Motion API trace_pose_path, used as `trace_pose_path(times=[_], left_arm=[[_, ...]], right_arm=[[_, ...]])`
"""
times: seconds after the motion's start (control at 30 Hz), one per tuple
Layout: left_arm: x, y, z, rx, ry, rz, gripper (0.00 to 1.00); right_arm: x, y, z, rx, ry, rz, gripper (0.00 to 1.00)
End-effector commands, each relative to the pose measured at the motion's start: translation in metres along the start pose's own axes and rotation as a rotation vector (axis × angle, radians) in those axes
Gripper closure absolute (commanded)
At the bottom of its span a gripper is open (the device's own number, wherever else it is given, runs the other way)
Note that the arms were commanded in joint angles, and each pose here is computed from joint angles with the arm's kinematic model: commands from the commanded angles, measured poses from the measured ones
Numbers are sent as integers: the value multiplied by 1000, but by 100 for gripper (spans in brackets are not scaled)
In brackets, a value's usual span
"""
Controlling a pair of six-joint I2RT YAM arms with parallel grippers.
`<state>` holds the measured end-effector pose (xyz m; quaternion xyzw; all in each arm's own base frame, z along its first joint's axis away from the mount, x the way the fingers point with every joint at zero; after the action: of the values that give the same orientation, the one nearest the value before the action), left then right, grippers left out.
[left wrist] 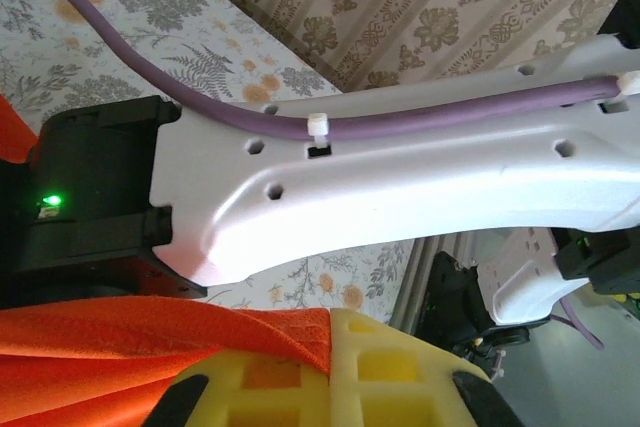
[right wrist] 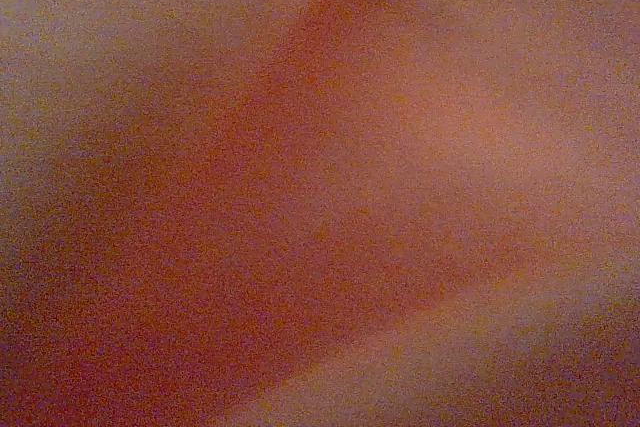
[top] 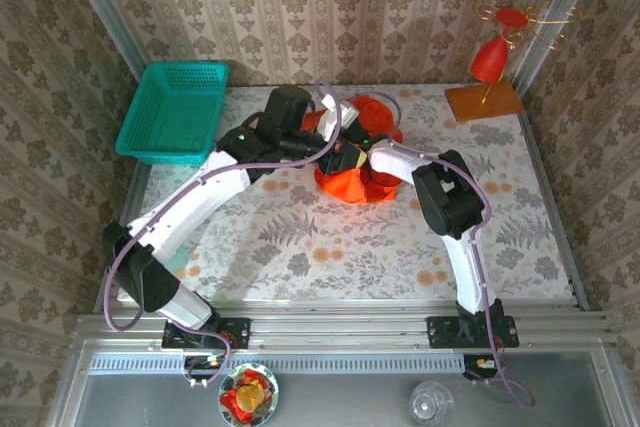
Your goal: Fold the inside-out t-shirt
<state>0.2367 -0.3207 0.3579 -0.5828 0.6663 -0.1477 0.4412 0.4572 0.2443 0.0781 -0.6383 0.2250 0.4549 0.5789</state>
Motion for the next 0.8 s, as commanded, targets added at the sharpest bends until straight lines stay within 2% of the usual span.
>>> trace_pose_path(times=[0.0, 0.1, 0.23, 0.33, 0.4, 0.5, 0.67, 0.77], left_arm=[[-33, -20, -45, 126, 62, -105, 100], [-37, -22, -35, 148, -44, -124, 100], [-47, -21, -7, 139, -211, -142, 100], [-61, -18, 29, 67, -309, -171, 100], [-69, -12, 56, 8, -363, -194, 100], [-79, 5, 101, -70, -476, -200, 100], [-82, 56, 180, -204, -652, -114, 100], [-75, 91, 211, -288, -676, -52, 100]], right_arm=[[7, 39, -6, -11, 40, 219, 36], [-1, 50, -4, -31, 34, 240, 51], [-24, 64, -2, -40, 16, 228, 83], [-48, 68, 2, -54, -11, 195, 96], [-65, 71, 6, -74, -30, 175, 100], [-92, 75, 12, -103, -60, 141, 100], [-132, 81, 15, -125, -84, 85, 100], [-153, 81, 14, -129, -100, 25, 100]])
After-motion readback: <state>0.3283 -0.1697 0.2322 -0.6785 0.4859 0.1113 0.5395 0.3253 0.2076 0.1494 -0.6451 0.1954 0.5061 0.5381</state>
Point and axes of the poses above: each hand's point on the last joint's axis, 136 mm out from that joint toward the fingers, its own x axis out along the fingers, its own z axis along the line the jaws close on, y = z × x, the point moved 6 cm from there along -x, back along the fingers, and after that the axes turned 6 degrees about -x, right-handed, at the moved point
